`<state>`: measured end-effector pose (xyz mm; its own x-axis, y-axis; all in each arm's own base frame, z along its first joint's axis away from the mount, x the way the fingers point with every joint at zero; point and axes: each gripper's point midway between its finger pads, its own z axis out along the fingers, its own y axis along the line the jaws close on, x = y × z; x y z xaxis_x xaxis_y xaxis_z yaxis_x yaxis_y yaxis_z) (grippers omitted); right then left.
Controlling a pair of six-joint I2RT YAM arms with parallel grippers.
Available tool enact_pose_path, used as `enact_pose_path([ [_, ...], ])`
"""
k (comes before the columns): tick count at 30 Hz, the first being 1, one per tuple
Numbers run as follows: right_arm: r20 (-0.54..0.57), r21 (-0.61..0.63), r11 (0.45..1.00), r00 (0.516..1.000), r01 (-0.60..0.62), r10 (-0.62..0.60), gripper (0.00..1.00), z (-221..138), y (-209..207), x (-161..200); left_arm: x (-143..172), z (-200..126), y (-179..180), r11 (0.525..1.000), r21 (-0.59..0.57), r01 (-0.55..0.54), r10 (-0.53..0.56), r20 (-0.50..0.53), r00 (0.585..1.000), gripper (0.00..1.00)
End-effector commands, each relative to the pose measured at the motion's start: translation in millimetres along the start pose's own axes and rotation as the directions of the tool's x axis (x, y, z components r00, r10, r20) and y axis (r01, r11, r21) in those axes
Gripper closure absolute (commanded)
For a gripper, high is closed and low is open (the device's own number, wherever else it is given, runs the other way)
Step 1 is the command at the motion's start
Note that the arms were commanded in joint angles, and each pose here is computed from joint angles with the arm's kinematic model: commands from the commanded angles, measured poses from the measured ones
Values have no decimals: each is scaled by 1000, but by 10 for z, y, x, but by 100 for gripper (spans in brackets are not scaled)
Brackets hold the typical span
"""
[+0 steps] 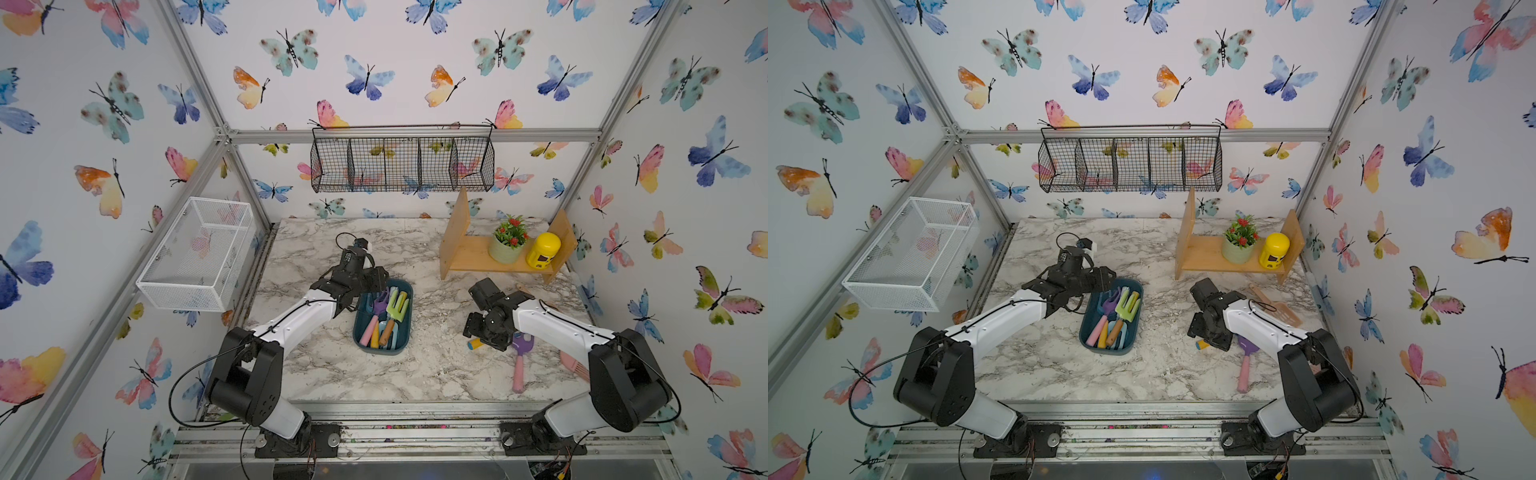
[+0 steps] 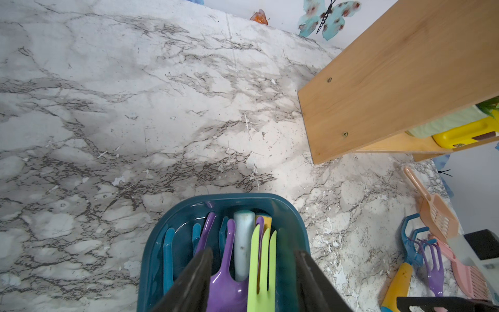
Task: Put the rake into the storage box
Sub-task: Pick up the rake at the center of the board.
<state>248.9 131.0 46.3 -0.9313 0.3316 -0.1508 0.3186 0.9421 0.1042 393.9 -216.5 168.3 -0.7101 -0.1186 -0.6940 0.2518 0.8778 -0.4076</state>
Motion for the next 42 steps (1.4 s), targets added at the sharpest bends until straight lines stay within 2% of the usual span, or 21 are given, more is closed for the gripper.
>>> enact_pose_path([
  [1,-29,28,1000,1000,12,-11,24,116,-63,36,-15,-27,-70,999,36,6,-6,5,1000,47],
  [5,-12,29,999,1000,18,-17,24,195,-36,-39,-34,-43,-80,999,35,-1,1,7,1000,47],
  [12,-60,23,999,998,34,-32,27,403,-12,13,-38,-48,-96,999,42,-10,10,6,1000,47],
  [16,-81,-19,997,994,70,-71,41,420,93,17,-29,-48,-177,996,87,-20,20,-2,1000,46],
  [18,-93,-88,990,989,107,-115,55,408,233,25,-20,-36,-188,995,95,-22,23,-7,1000,46],
  [21,-87,-216,963,980,159,-181,68,328,478,22,2,-12,-192,995,100,-22,24,-19,1000,46],
  [24,-62,-297,936,975,188,-215,73,207,641,-10,20,6,-227,992,124,-24,28,-31,999,44],
  [29,1,-421,870,960,256,-282,73,-66,907,-71,88,28,-446,967,254,-21,41,-72,997,39],
  [34,112,-583,741,937,332,-331,74,-546,1274,-145,185,76,-659,922,387,6,54,-143,988,40],
  [37,163,-644,674,926,361,-341,74,-757,1418,-158,146,51,-763,898,440,13,51,-132,990,37],
  [42,202,-693,604,910,394,-362,75,-941,1559,-129,58,-7,-916,861,509,1,59,-103,993,33],
])
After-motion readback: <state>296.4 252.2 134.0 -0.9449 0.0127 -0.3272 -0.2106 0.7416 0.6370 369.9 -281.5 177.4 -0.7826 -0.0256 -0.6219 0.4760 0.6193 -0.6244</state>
